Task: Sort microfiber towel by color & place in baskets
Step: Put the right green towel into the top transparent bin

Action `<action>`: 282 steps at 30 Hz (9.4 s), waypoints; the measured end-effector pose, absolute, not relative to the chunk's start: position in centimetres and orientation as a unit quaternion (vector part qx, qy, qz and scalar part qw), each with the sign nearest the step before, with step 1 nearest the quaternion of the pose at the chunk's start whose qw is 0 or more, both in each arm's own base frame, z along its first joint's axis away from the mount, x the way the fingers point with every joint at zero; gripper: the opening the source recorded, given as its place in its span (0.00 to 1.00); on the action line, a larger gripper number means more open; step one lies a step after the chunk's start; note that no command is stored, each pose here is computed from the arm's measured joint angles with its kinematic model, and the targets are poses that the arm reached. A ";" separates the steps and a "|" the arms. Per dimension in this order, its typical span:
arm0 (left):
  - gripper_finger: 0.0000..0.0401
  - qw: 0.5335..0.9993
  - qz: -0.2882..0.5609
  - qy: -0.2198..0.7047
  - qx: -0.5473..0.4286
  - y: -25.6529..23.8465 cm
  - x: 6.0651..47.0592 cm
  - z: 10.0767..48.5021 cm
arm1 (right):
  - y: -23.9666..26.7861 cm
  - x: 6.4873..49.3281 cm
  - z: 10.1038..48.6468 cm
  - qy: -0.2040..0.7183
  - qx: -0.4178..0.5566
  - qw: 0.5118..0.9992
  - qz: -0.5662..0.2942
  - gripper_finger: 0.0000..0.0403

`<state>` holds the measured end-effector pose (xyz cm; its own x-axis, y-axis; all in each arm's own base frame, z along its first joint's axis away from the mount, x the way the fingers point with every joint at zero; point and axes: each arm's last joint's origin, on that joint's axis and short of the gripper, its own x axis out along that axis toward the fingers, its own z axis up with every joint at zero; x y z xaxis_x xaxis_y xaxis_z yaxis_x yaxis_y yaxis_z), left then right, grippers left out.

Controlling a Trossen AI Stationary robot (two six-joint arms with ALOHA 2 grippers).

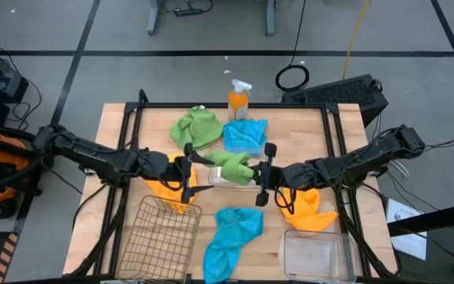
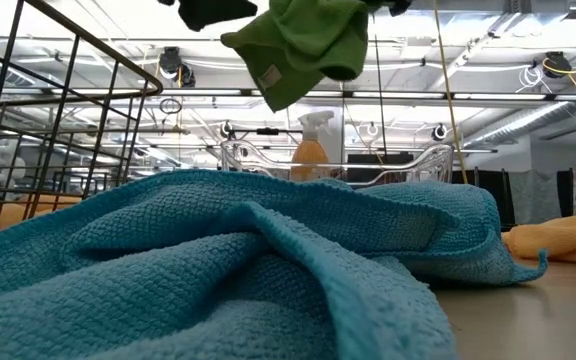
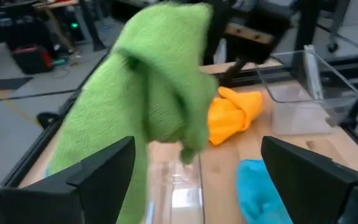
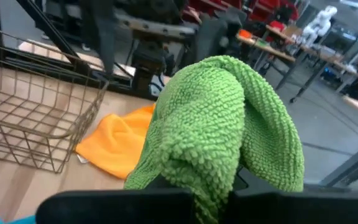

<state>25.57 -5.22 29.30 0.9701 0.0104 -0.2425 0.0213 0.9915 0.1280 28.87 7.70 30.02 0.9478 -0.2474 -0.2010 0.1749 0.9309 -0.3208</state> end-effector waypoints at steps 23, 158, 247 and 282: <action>0.88 0.998 0.039 -0.038 0.034 -5.9 30.9 27.8 | 7.7 29.2 30.2 0.104 -0.165 0.975 -0.108 0.01; 0.52 0.957 0.080 0.276 0.033 -0.2 32.3 20.9 | 7.4 24.5 27.1 0.283 -0.063 0.948 -0.132 0.63; 0.52 0.922 0.188 0.330 0.073 3.1 30.1 24.4 | -2.3 34.5 15.3 0.309 0.058 0.948 -0.054 0.01; 0.52 0.822 0.325 0.463 0.065 8.1 26.8 22.1 | -1.9 35.6 16.0 0.394 0.154 0.906 -0.029 0.00</action>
